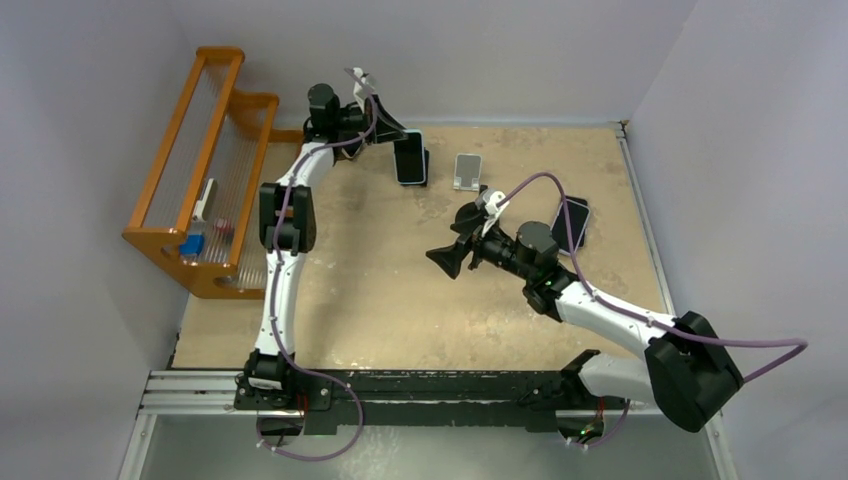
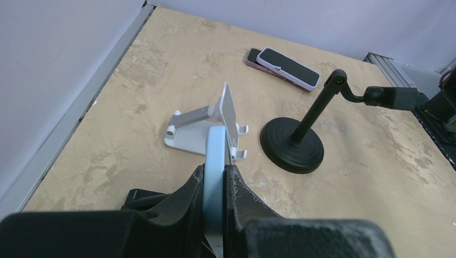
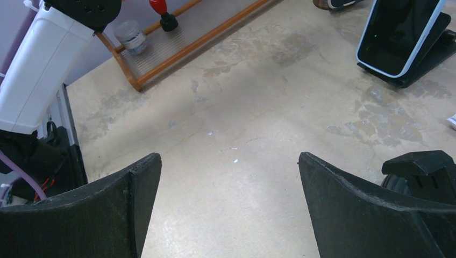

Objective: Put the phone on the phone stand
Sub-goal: Place the phone on the phone stand, then move the phone stand with the phone to the center of the board.

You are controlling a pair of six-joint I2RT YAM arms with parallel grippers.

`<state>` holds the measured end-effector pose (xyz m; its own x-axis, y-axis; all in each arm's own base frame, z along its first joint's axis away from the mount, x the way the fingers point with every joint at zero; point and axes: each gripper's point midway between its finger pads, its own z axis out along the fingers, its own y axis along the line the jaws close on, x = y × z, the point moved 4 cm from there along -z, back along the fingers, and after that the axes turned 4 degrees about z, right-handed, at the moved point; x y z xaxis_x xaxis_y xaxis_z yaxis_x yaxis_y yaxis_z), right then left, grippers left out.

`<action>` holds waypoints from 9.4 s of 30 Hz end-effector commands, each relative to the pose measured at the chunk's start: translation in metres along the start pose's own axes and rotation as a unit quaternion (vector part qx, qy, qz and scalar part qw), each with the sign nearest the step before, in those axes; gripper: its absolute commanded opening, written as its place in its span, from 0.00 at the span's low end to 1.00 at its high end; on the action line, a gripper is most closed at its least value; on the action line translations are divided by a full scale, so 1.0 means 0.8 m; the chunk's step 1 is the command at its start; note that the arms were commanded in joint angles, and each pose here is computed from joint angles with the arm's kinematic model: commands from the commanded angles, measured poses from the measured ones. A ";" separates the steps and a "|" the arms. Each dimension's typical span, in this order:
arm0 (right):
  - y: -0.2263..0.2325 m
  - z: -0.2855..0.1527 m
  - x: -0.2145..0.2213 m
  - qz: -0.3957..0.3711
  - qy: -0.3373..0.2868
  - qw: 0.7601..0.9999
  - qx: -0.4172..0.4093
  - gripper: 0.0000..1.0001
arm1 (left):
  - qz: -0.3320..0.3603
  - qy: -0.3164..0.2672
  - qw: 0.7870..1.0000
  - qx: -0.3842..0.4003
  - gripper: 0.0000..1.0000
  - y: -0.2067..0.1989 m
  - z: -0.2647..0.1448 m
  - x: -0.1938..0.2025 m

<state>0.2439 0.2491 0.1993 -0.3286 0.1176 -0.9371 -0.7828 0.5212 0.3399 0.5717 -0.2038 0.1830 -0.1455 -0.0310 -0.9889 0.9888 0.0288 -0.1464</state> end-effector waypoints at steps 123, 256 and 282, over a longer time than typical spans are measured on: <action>-0.003 -0.002 0.004 -0.002 -0.008 0.999 -0.043 0.99 | -0.004 0.005 0.999 -0.051 0.65 0.015 0.046 0.084; 0.020 -0.021 -0.004 -0.003 -0.026 0.997 -0.079 0.99 | -0.207 -0.027 0.796 -0.568 0.23 -0.083 -0.233 0.121; 0.016 -0.012 0.007 0.004 -0.006 0.996 -0.090 0.99 | -0.140 -0.057 0.811 -0.565 0.32 -0.103 -0.250 0.043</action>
<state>0.2223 0.2439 0.1802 -0.3828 0.1047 -0.9179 -0.8300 0.3973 0.3914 0.4764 -0.0227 0.1242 -0.3890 -0.3010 -0.8707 0.2342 0.8818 -0.4095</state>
